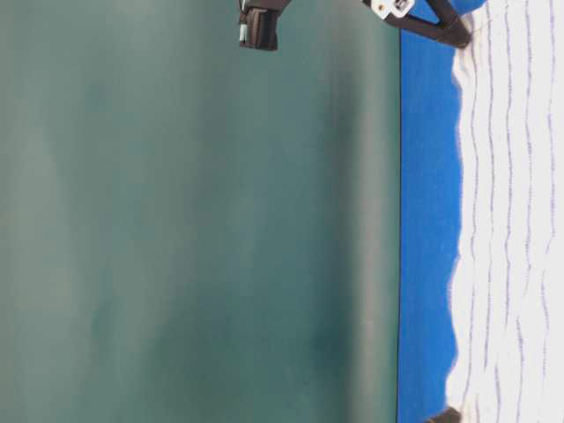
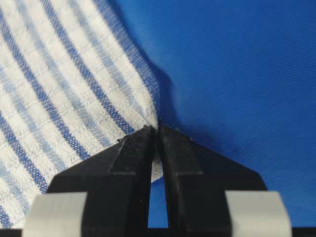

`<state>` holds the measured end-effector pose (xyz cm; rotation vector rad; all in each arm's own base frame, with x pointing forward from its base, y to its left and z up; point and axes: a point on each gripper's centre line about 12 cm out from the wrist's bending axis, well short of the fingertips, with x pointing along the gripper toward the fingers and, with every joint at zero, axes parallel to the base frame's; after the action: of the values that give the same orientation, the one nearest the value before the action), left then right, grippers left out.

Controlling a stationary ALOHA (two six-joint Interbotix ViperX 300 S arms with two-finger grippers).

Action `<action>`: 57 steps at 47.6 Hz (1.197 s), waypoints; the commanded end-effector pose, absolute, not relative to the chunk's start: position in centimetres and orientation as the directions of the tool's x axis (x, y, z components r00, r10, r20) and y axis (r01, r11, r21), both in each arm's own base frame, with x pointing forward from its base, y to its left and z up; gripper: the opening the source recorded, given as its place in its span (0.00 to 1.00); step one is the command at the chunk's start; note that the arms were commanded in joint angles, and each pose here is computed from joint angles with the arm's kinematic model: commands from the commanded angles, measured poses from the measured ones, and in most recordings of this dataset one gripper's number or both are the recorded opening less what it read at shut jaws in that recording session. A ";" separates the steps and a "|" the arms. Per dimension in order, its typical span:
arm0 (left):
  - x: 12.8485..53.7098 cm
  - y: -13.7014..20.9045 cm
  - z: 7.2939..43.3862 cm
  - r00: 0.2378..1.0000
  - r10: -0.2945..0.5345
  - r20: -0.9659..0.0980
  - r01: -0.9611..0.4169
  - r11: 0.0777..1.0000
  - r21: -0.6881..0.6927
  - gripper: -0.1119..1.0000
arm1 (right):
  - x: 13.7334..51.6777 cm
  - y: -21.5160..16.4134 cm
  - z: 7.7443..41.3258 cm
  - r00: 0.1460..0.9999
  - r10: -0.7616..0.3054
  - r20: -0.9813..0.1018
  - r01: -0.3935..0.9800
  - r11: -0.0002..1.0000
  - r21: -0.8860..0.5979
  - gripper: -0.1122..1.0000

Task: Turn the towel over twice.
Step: 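Lift the held top edge up and away from the table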

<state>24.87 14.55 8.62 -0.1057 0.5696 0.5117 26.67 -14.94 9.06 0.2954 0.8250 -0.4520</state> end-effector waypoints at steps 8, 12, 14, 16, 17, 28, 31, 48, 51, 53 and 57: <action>25.3 16.5 13.1 0.737 0.490 -0.466 -0.532 0.845 0.048 0.14 | 27.1 -18.2 12.5 0.580 -0.379 -0.721 0.561 0.828 0.015 0.17; 25.3 17.2 15.0 0.740 0.512 -0.436 -0.540 0.839 0.068 0.14 | 27.2 -19.1 13.8 0.572 -0.412 -0.709 0.570 0.821 -0.018 0.17; 25.3 17.4 15.9 0.744 0.521 -0.418 -0.541 0.837 0.081 0.14 | 27.2 -19.5 14.4 0.567 -0.430 -0.703 0.577 0.816 -0.034 0.17; 25.2 17.6 16.7 0.747 0.529 -0.403 -0.541 0.836 0.095 0.14 | 27.2 -20.0 15.1 0.563 -0.447 -0.695 0.583 0.811 -0.049 0.17; 25.2 17.7 17.2 0.749 0.534 -0.391 -0.542 0.834 0.102 0.14 | 27.2 -20.4 15.6 0.558 -0.461 -0.690 0.591 0.804 -0.059 0.17; 24.4 19.2 22.2 0.754 0.600 -0.267 -0.579 0.799 0.159 0.14 | 27.2 -22.4 20.2 0.537 -0.564 -0.627 0.624 0.766 -0.155 0.17; 24.2 19.5 23.2 0.754 0.614 -0.234 -0.590 0.789 0.170 0.14 | 27.1 -22.7 21.7 0.528 -0.594 -0.607 0.632 0.752 -0.187 0.17; 23.8 19.9 27.7 0.759 0.642 -0.109 -0.616 0.762 0.197 0.14 | 26.1 -23.0 29.4 0.544 -0.700 -0.461 0.679 0.691 -0.249 0.17; 23.7 19.4 28.8 0.767 0.637 -0.080 -0.614 0.764 0.198 0.14 | 26.0 -22.3 30.4 0.561 -0.702 -0.439 0.676 0.694 -0.246 0.17; 23.5 19.0 29.5 0.773 0.632 -0.061 -0.611 0.766 0.198 0.14 | 25.9 -21.9 30.9 0.571 -0.701 -0.428 0.673 0.698 -0.244 0.17; 23.3 18.1 30.6 0.786 0.617 -0.040 -0.598 0.776 0.200 0.14 | 25.9 -20.6 31.7 0.598 -0.691 -0.407 0.660 0.712 -0.240 0.17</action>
<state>23.39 18.79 28.38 0.1576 0.1652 0.6692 25.88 -21.66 29.76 -0.0456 0.5557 -0.7997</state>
